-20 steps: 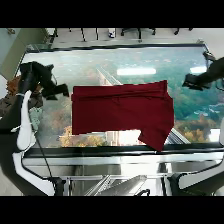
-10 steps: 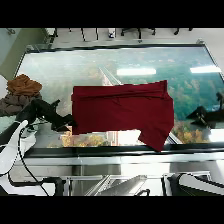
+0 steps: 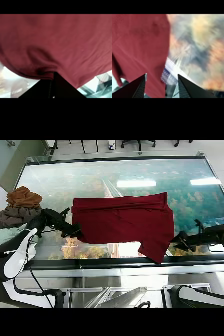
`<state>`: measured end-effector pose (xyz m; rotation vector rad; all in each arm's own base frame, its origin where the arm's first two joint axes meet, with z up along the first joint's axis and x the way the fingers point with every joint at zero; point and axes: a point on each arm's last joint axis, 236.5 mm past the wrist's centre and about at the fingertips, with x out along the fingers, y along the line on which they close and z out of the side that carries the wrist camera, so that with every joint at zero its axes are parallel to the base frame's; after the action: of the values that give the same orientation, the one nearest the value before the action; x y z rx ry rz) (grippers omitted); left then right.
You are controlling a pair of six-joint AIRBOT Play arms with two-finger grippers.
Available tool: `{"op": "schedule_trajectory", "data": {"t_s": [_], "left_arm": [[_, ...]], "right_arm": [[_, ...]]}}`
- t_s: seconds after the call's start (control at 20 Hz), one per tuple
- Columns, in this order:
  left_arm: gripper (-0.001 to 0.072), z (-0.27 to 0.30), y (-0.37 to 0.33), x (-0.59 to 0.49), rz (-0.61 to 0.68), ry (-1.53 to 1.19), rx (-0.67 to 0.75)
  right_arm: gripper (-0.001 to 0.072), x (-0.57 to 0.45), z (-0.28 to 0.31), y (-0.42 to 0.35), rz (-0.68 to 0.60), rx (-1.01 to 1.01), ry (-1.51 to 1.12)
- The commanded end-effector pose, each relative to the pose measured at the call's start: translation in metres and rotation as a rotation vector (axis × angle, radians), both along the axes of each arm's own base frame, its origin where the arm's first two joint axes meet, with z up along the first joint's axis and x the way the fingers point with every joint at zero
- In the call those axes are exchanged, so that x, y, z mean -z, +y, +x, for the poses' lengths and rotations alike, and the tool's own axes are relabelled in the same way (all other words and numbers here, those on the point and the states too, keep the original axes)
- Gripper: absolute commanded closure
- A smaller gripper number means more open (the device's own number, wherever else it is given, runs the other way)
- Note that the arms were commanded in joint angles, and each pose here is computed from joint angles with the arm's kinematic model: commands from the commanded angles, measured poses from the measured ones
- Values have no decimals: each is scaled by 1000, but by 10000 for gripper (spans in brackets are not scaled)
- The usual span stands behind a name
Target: Fold the shirts.
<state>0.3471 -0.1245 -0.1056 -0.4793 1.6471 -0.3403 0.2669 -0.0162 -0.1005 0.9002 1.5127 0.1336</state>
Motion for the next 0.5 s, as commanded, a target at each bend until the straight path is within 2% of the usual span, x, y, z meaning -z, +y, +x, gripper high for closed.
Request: {"op": "schedule_trajectory", "data": {"t_s": [0.0,0.05,0.1,0.2,0.25,0.35,0.45], "left_arm": [[691,4,-10,-6,-17,10,39],[691,5,-10,-10,-19,8,43],[692,6,-10,-12,-20,6,47],[692,3,-1,-15,7,33,56],[691,-4,8,-14,49,63,69],[692,-17,34,-12,170,97,71],[691,-31,59,-16,258,87,54]], "right_arm": [[248,21,4,29,35,-55,29],[250,24,6,38,50,-69,30],[285,26,8,45,61,-84,20],[592,24,12,50,57,-104,3],[667,20,15,49,50,-105,-11],[688,11,13,44,16,-105,-21],[688,7,-3,28,-89,-89,29]]}}
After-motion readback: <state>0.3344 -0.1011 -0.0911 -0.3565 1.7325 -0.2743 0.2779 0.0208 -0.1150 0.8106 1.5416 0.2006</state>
